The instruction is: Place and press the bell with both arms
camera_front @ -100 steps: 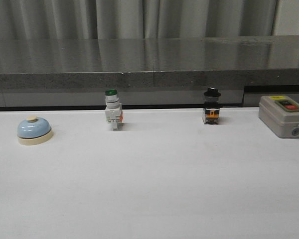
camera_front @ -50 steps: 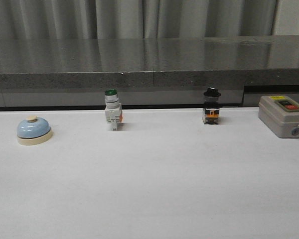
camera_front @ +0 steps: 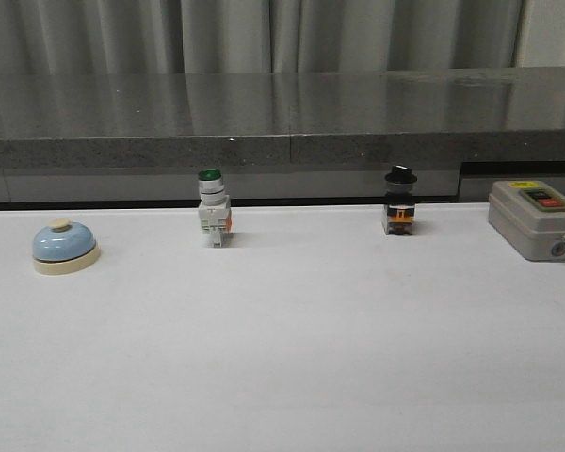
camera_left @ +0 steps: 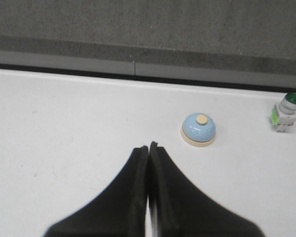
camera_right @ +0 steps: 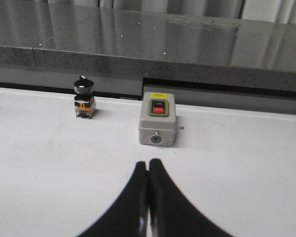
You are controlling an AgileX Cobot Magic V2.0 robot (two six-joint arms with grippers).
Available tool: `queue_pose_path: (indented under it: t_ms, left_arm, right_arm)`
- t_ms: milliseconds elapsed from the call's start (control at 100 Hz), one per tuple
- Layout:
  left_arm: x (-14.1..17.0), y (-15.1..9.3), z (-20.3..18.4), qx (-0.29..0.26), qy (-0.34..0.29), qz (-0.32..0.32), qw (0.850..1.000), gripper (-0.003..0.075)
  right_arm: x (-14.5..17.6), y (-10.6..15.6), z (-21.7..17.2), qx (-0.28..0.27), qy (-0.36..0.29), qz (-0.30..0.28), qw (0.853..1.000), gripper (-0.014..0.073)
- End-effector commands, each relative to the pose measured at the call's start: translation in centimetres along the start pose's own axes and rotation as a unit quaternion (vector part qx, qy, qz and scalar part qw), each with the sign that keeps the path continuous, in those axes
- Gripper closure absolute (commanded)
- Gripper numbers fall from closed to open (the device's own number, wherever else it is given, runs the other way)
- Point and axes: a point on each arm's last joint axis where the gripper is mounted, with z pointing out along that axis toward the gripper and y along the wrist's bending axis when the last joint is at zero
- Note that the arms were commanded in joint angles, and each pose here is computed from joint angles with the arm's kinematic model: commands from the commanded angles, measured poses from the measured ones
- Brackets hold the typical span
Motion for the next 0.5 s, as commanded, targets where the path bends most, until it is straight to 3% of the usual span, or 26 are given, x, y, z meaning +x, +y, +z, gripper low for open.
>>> queue_pose_path:
  t_ms: [0, 180, 360, 430, 490]
  left_arm:
    - [-3.1, -0.5, 0.8, 0.004, -0.002, 0.008, 1.000, 0.0740]
    - [-5.5, -1.1, 4.7, 0.003, 0.045, 0.066, 0.997, 0.0739]
    - [-6.7, -1.6, 8.3, 0.002, 0.079, 0.072, 0.994, 0.0721]
    - [-6.8, -1.8, 9.3, 0.004, 0.091, 0.080, 0.993, 0.0643]
    - [-6.9, -1.9, 9.9, 0.008, 0.098, 0.083, 0.992, 0.0508]
  right_arm:
    - [-1.3, 0.0, -0.2, -0.001, -0.048, -0.003, 0.999, 0.0654]
    - [-1.3, 0.0, -0.2, -0.001, -0.048, -0.003, 0.999, 0.0654]
    - [-1.3, 0.0, -0.2, -0.001, -0.048, -0.003, 0.999, 0.0654]
    - [-1.3, 0.0, -0.2, -0.001, -0.048, -0.003, 0.999, 0.0654]
    - [-1.3, 0.0, -0.2, -0.001, -0.048, -0.003, 0.999, 0.0654]
